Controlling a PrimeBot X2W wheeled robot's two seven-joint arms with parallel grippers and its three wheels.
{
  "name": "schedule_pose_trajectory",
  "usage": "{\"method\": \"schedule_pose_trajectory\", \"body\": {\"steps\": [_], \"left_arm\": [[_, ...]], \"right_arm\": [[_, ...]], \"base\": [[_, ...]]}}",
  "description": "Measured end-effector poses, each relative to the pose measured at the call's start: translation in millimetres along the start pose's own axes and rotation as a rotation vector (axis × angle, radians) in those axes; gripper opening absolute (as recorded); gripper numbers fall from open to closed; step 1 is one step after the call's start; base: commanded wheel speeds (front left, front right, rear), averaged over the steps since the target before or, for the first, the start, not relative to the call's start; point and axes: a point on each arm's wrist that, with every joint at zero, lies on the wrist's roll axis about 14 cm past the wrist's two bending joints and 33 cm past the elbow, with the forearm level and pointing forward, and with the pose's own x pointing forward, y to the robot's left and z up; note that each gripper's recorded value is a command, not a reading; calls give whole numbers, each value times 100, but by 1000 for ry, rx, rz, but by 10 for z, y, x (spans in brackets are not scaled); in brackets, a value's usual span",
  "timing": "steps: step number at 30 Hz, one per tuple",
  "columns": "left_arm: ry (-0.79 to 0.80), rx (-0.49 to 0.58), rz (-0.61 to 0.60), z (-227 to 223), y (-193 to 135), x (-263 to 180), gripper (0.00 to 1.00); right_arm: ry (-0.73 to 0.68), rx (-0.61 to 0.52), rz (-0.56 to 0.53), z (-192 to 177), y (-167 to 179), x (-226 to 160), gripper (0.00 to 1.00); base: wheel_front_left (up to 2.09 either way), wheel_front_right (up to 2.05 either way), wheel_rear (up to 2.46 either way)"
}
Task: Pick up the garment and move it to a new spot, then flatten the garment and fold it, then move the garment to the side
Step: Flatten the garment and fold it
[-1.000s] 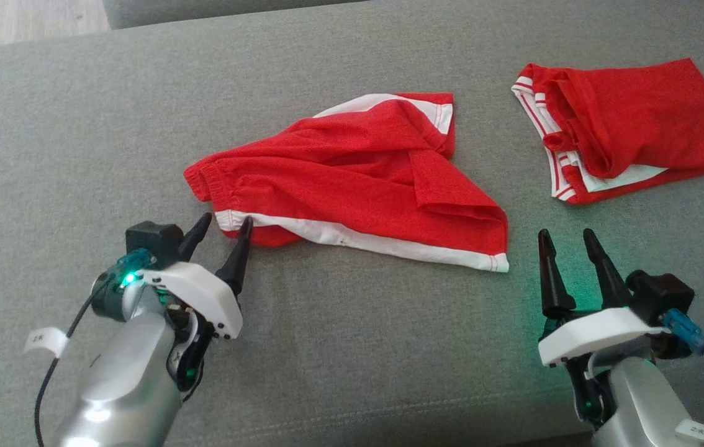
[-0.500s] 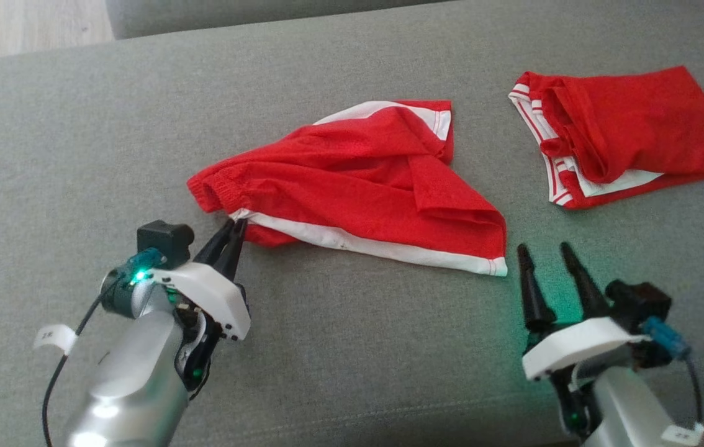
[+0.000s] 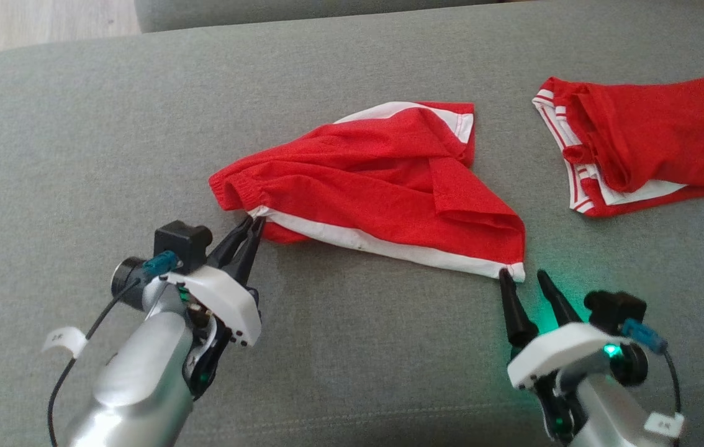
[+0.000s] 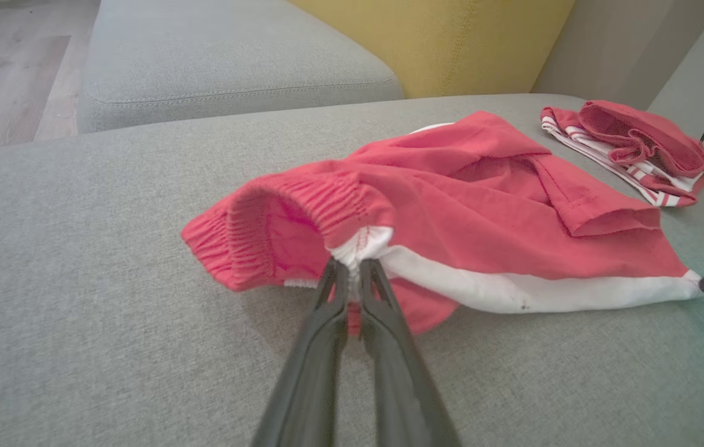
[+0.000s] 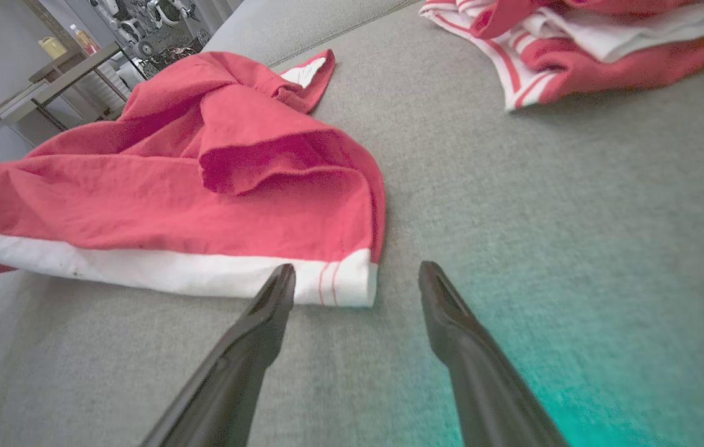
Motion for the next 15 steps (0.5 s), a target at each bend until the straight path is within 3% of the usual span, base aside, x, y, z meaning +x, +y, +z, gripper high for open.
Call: {"method": "schedule_pose_trajectory", "body": {"steps": [6, 7, 8, 15], "left_arm": [[-4, 18, 2, 17, 10, -24, 0], [-4, 23, 2, 17, 16, -31, 0], [-4, 27, 1, 20, 18, -37, 0], [-8, 76, 10, 60, 70, -109, 0]], "right_arm": [[7, 1, 29, 62, 101, 152, 100], [17, -4, 32, 36, 110, 157, 41], [28, -6, 33, 9, 115, 159, 0], [23, -46, 28, 48, 87, 170, 0]], "base": [[0, 0, 0], [0, 0, 0], [0, 0, 0], [0, 0, 0]]}}
